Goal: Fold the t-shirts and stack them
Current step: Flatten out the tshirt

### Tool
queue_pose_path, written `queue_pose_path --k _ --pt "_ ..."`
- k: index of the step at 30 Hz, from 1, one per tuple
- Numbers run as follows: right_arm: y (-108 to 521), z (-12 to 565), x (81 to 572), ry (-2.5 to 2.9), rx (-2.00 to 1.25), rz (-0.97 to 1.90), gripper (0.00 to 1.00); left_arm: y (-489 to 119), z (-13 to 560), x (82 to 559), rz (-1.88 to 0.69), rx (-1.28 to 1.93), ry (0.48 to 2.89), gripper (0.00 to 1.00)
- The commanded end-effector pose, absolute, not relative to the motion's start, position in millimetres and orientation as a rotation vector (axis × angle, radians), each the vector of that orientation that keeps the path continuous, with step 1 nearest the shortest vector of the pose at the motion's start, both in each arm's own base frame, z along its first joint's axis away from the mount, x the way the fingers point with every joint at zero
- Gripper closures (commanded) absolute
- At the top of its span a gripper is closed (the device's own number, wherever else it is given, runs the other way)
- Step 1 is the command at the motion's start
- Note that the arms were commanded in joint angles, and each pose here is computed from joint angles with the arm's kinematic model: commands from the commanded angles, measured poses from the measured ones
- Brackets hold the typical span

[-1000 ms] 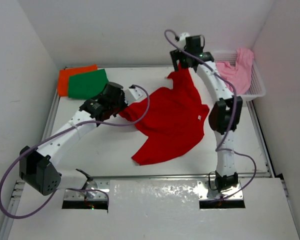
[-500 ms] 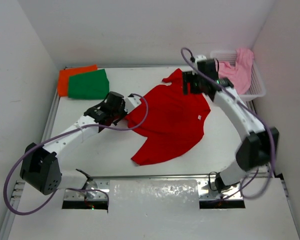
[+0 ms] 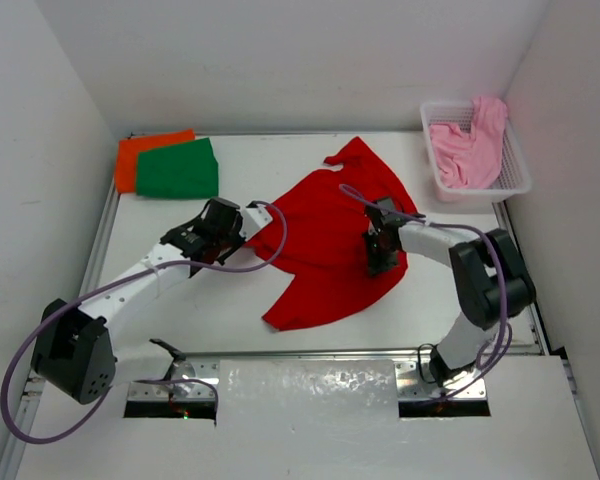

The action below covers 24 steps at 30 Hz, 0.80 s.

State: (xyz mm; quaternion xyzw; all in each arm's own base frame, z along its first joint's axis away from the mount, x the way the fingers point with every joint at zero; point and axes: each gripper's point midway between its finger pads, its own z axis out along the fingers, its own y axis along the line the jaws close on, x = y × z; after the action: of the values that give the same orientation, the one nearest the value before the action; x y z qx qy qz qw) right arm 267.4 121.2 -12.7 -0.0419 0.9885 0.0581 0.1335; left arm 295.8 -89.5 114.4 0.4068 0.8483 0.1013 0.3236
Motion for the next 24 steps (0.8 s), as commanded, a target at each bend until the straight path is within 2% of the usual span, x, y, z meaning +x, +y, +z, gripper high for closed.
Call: queue_pose_path --k 1,5,6,7,8,9,12,13,15,16,17,19,20,24 --pt "129.2 -30.6 307.5 2.863 -0.073 0.229 0.9 -78.7 122.8 296.1 0.313 1.013 2.203 0.98" --pt "125.7 -39.1 364.8 2.899 -0.08 0.162 0.9 -76.3 115.6 297.2 0.332 1.018 2.212 0.97" --pt "133.4 -18.0 409.5 2.811 -0.082 0.169 0.9 -77.7 116.0 299.0 0.328 1.017 2.209 0.97" --pt "135.5 -13.6 427.9 2.792 -0.104 0.162 0.9 -80.9 114.3 300.3 0.314 1.025 2.21 0.97" --pt "129.1 -34.1 428.1 2.869 -0.109 0.098 0.9 -83.9 117.9 303.9 0.304 1.018 2.2 0.97" --pt "138.2 -5.4 472.6 2.768 -0.128 0.11 0.89 -86.9 117.6 305.0 0.287 1.018 2.201 0.97" --pt "147.0 19.5 510.7 2.72 -0.19 0.122 0.81 -100.8 115.8 305.0 0.197 1.032 2.202 0.96" --pt "148.2 28.0 514.0 2.703 -0.208 0.123 0.71 -106.5 112.8 302.5 0.153 1.048 2.206 0.96" --pt "141.3 64.5 512.6 2.628 -0.233 0.09 0.62 -109.2 109.2 299.1 0.131 1.06 2.209 0.95" --pt "138.0 79.3 514.4 2.57 -0.223 0.075 0.5 -108.2 106.1 297.8 0.131 1.067 2.215 0.95" --pt "128.6 98.7 490.9 2.542 -0.216 0.061 0.47 -108.5 104.7 297.1 0.13 1.068 2.217 0.94" --pt "117.1 114.8 471.0 2.483 -0.172 0.035 0.42 -108.7 103.1 295.2 0.121 1.075 2.221 0.92" --pt "108.2 120.4 445.7 2.459 -0.138 0.031 0.4 -109.1 102.6 294.4 0.115 1.078 2.223 0.91" --pt "88.2 98.6 386.4 2.505 -0.099 -0.003 0.41 -110.0 100.0 291.4 0.104 1.096 2.226 0.89"
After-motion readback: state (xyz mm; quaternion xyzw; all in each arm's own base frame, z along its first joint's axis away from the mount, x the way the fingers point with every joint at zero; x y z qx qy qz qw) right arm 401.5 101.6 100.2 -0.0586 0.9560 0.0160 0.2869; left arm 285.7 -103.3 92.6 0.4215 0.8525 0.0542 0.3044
